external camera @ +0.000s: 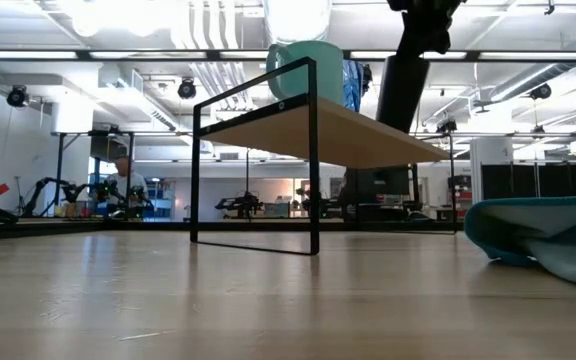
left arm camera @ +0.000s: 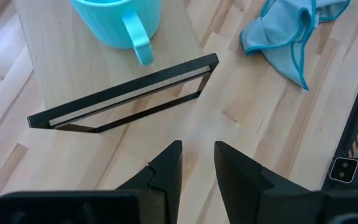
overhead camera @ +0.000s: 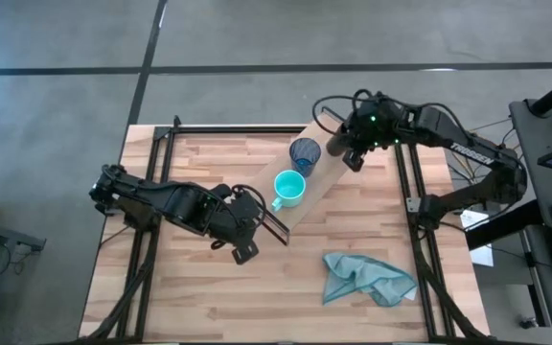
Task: Stack small to large cups/mugs on shelf
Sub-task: Put the black cup on the shelf
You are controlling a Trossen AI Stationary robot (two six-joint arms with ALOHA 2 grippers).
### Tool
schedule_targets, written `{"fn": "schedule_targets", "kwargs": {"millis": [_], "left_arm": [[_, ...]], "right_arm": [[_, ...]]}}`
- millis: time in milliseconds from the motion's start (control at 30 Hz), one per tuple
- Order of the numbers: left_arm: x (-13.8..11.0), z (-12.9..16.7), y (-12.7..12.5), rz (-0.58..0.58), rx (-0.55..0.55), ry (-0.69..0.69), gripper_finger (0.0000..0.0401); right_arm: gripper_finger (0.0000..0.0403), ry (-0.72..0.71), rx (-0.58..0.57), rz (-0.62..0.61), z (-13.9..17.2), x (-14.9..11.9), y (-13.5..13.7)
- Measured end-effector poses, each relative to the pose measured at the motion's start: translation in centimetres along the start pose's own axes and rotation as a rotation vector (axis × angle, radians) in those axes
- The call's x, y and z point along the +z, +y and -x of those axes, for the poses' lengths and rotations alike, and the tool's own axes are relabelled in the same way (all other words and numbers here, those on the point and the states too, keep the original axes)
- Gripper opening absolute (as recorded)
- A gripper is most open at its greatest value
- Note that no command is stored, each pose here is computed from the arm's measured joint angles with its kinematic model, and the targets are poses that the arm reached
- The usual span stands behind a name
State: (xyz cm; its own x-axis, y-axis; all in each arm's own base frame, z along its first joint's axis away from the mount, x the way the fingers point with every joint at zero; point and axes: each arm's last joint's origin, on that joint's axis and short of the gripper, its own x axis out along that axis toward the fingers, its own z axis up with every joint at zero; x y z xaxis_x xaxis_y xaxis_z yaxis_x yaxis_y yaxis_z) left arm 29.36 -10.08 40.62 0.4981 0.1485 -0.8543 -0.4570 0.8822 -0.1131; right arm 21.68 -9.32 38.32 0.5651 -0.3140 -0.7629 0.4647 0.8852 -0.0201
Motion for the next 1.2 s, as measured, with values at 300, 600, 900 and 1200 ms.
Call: {"fn": "schedule_targets", "kwargs": {"millis": [300,600,900,1200], "left_arm": [[0.0,0.0,0.0,-0.024,0.003,0.003,0.0079],[0.0,0.0,0.0,-0.019,0.003,0.004,0.0079],[0.0,0.0,0.0,-0.019,0.002,0.005,0.0079],[0.0,0.0,0.1,-0.016,0.003,0.004,0.0079]], "right_arm": [[0.0008,0.067,0.116,0.099,-1.7,0.1,0.3],[0.0009,0.050,0.077,0.131,-3.7,1.2,0.3],[0.0009,0.071,0.081,0.133,-2.2,0.3,0.2],[0.0009,0.088,0.093,0.161,-1.8,0.0,0.2]]}}
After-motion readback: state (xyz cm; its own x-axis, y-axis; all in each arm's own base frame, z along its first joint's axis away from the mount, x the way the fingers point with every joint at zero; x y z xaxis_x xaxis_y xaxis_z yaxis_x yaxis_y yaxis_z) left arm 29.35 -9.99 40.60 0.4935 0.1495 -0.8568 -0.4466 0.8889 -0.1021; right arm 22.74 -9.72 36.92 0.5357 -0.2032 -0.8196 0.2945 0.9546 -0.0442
